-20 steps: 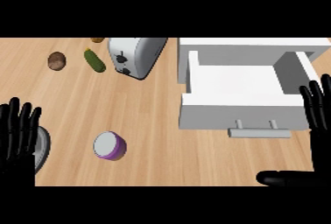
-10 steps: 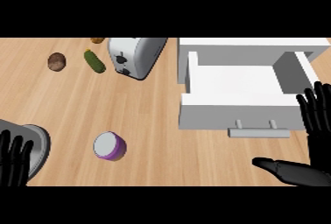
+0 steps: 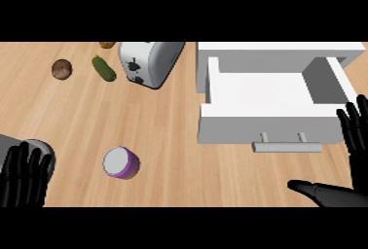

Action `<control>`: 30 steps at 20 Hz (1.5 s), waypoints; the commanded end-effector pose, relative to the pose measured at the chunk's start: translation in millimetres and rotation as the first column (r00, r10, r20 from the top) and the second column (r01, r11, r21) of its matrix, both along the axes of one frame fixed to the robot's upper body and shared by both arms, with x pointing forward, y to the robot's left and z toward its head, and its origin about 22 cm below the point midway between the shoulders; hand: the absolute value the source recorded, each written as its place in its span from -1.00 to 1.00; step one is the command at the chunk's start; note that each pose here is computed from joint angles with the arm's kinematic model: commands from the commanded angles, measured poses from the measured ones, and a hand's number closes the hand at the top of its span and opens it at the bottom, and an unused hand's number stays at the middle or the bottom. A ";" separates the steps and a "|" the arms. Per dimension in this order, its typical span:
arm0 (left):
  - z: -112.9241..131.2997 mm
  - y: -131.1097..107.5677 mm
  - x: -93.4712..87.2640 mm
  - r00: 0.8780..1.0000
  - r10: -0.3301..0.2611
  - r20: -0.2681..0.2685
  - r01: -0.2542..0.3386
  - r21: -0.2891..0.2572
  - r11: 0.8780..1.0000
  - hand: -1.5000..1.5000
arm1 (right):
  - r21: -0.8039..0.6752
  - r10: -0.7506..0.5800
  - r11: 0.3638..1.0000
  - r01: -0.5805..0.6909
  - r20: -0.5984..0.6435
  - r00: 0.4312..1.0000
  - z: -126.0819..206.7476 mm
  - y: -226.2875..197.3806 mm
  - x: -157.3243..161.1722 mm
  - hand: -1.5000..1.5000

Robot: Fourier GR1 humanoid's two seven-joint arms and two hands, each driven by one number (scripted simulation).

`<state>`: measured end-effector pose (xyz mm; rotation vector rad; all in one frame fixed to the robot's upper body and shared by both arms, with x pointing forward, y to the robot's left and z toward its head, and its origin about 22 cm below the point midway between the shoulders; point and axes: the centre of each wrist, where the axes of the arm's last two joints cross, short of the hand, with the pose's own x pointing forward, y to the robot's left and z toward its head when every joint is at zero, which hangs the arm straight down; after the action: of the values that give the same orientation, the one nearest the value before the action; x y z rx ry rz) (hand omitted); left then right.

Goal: Pick up the can, place it into the drawer and close the drawer

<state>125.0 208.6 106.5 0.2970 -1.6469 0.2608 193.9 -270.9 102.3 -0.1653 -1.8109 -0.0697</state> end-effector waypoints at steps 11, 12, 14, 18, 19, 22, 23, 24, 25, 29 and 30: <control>-72.6 -23.6 33.6 0.995 0.025 -0.095 -0.025 0.001 1.000 -1.00 | -0.002 0.002 1.000 -0.002 0.018 1.000 14.1 -13.9 -22.3 -1.00; -94.4 -19.2 44.3 0.993 0.037 -0.108 -0.032 0.048 0.998 -1.00 | -0.012 -0.005 1.000 0.005 0.029 1.000 8.5 -11.2 -20.2 -1.00; -90.7 -26.3 22.4 0.992 0.041 -0.123 -0.039 0.016 0.999 -1.00 | -0.021 -0.013 1.000 0.013 0.016 1.000 8.1 -9.8 -2.2 -1.00; -136.0 -4.6 18.3 0.987 0.082 -0.136 -0.079 0.021 0.997 -1.00 | -0.012 -0.011 1.000 0.012 0.024 1.000 18.2 -25.7 -32.9 -1.00; -134.7 -29.8 29.9 0.985 0.083 -0.148 -0.082 0.015 0.997 -1.00 | -0.014 -0.031 0.999 0.031 0.028 0.999 -2.1 -29.3 -11.9 -1.00; -144.8 -18.5 9.6 0.985 0.106 -0.133 -0.103 0.027 0.994 -1.00 | -0.020 -0.025 0.999 0.026 0.011 1.000 21.7 -35.4 -23.1 -1.00; -160.7 -5.9 31.1 0.982 0.114 -0.150 -0.114 0.008 0.993 -1.00 | -0.016 -0.022 1.000 0.022 0.020 1.000 0.3 -25.5 -16.9 -1.00; -165.7 3.0 23.9 0.981 0.121 -0.149 -0.122 0.003 0.992 -1.00 | -0.008 -0.020 1.000 0.021 0.031 0.999 17.3 -15.7 -23.7 -1.00; -163.3 -22.3 31.8 0.981 0.116 -0.156 -0.116 0.007 0.993 -1.00 | 0.000 -0.022 1.000 0.022 0.018 1.000 29.2 -14.9 -31.2 -1.00; -183.6 -8.0 38.5 0.978 0.122 -0.168 -0.126 -0.009 0.992 -1.00 | -0.008 -0.016 1.000 0.016 0.030 0.999 8.0 -38.0 -35.7 -1.00; -171.8 2.9 41.6 0.978 0.115 -0.175 -0.118 -0.009 0.993 -1.00 | -0.031 -0.019 0.999 0.019 0.017 1.000 8.6 -16.8 -31.7 -1.00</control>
<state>159.5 199.8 -60.6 0.3945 -1.4713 0.3189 167.8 -293.6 115.5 -0.1951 -1.8323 -0.0710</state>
